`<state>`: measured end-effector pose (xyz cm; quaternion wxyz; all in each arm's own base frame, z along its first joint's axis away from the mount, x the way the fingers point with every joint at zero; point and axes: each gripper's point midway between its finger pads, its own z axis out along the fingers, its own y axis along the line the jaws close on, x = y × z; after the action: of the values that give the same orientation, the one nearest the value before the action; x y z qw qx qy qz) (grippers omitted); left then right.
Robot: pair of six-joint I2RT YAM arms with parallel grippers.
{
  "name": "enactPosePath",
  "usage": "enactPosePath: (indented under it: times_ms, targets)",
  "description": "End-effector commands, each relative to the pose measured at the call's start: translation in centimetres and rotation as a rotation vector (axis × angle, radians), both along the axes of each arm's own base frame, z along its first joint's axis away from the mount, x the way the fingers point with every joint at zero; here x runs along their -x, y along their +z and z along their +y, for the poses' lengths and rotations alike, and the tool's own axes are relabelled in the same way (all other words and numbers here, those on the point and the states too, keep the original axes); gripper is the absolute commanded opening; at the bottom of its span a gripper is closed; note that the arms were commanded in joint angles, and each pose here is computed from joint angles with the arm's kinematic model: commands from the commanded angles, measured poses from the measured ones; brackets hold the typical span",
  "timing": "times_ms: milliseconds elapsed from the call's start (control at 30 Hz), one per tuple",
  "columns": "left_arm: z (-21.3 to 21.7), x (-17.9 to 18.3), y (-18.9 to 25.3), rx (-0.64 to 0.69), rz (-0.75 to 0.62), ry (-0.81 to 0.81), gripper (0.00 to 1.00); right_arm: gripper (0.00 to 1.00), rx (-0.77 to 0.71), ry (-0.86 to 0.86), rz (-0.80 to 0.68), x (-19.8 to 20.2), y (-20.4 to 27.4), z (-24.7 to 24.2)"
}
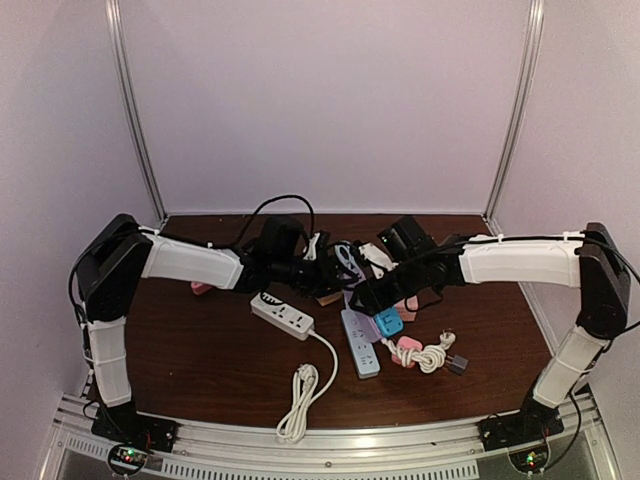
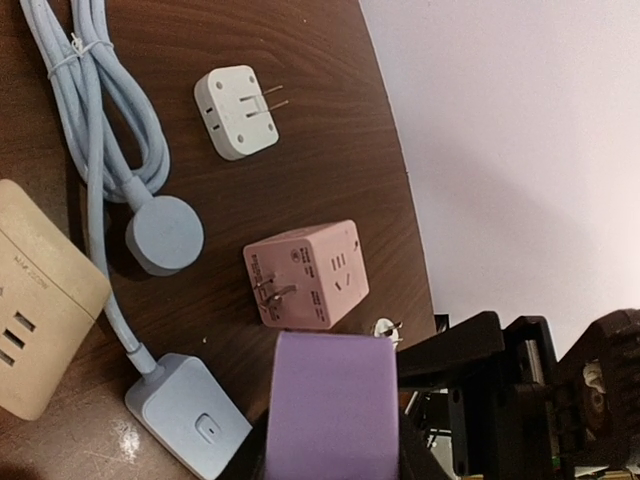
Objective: Pull the plug off the socket
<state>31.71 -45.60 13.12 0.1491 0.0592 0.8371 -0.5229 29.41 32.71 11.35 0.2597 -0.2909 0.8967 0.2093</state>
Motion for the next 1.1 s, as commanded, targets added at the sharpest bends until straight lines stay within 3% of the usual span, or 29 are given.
enactPosePath:
  times_ms: [0, 133, 333, 633, 1067]
  targets:
    - [-1.0, -0.2, 1.6, 0.075, -0.053, -0.014, 0.0, 0.72, -0.08, -0.035, -0.005, 0.0, 2.4, -0.3]
    - [-1.0, -0.2, 1.8, 0.087, -0.071, -0.023, 0.0, 0.81, -0.176, -0.062, 0.047, 0.3, 2.8, -1.8]
    - [-0.9, -0.1, 2.3, 0.105, -0.1, -0.027, 0.0, 0.82, -0.289, -0.079, 0.127, 1.7, 2.9, -3.8]
    - [-1.0, 0.1, 3.5, 0.156, -0.135, -0.032, 0.0, 0.8, -0.377, -0.102, 0.23, 3.3, 1.3, -5.6]
    - [-0.7, 0.0, 3.4, 0.154, -0.138, -0.015, 0.0, 0.68, -0.461, -0.078, 0.278, 4.2, 2.2, -4.8]
